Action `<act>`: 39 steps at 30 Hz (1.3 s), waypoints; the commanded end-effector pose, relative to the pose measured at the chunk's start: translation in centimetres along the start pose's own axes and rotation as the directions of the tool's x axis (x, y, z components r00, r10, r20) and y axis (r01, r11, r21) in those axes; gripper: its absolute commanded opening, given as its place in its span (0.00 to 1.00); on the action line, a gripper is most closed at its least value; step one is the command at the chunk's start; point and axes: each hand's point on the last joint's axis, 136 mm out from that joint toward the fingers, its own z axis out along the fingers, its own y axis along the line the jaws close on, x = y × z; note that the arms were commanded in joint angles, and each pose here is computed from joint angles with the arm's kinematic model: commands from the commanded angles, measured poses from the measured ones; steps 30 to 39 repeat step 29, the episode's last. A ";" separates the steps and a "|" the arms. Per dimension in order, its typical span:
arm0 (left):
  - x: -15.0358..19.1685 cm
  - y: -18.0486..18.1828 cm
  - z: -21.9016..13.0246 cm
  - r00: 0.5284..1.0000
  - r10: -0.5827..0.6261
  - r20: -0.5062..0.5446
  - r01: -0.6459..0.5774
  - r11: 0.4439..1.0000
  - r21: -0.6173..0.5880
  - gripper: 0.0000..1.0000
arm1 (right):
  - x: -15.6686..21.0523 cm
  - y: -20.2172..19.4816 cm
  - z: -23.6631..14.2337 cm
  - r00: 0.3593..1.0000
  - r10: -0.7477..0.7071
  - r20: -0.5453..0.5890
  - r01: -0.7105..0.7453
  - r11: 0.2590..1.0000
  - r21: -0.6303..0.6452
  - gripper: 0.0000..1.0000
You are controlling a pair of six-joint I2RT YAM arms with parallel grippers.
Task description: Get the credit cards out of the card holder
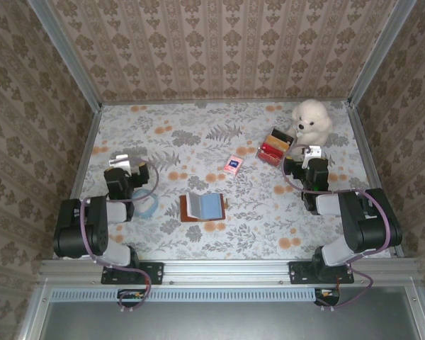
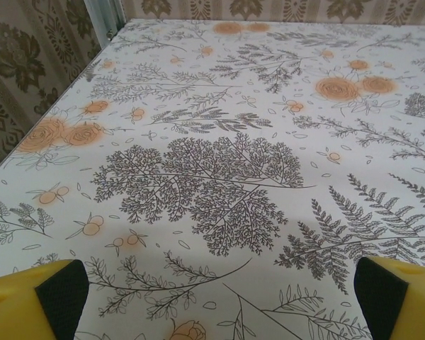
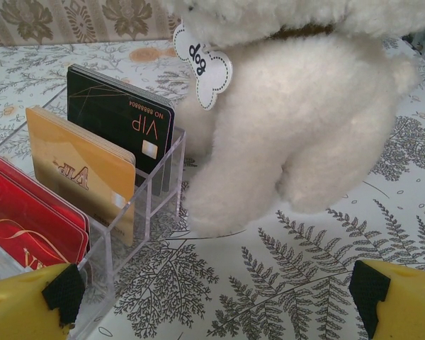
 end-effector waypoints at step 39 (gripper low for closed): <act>-2.1 -0.4 1.3 0.996 0.084 0.028 -0.081 0.992 -0.094 1.00 | -1.0 0.2 0.2 0.999 -0.002 0.034 0.003 1.000 -0.013 1.00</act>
